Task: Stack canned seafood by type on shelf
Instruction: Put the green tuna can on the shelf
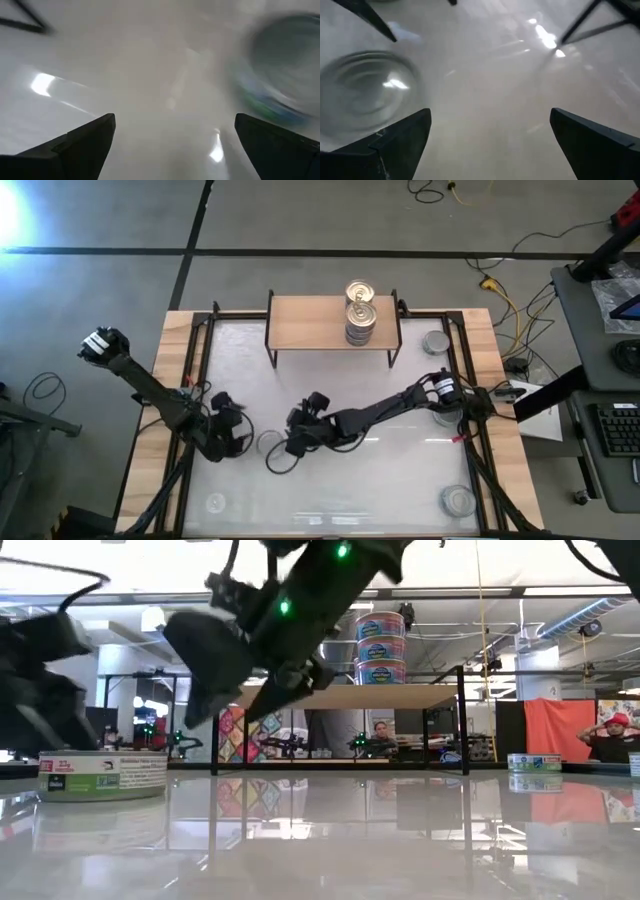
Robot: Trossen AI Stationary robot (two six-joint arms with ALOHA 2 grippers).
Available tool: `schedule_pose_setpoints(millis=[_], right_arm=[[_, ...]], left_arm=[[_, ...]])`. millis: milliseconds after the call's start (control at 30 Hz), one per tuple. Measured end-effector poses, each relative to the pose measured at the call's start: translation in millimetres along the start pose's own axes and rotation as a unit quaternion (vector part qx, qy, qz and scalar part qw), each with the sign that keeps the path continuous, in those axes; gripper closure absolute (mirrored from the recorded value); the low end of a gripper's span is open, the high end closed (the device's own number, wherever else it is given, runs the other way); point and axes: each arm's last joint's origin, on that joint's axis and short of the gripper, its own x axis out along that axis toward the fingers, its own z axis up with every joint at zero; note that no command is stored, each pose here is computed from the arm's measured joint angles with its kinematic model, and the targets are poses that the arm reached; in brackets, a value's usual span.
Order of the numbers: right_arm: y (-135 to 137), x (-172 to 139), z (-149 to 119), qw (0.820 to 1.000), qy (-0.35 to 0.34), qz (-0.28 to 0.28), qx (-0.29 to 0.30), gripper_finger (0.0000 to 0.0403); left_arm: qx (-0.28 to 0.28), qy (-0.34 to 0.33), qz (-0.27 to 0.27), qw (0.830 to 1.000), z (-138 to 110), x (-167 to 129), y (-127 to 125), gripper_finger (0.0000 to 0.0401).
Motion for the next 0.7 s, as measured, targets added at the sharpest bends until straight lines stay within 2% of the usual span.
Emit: schedule_pose_setpoints(millis=[100,233,467,700], right_arm=[[7,1,-2,1.000,-0.004,0.028,-0.009,0.0003],[19,10,-7,0.997,-0.039,0.065,-0.023,0.0003],[23,18,-19,0.997,-0.017,0.063,-0.040,0.0003],[15,11,-12,0.994,-0.018,0.031,-0.107,0.0003]], left_arm=[[-0.006,0.036,-0.068,0.997,0,-10,-11,0.0005],[-0.010,0.046,-0.099,0.994,-7,-14,-21,0.0005],[-0.012,0.036,-0.074,0.997,-14,-4,-28,0.0005],[0.005,0.038,-0.069,0.997,-11,-2,-37,0.0005]])
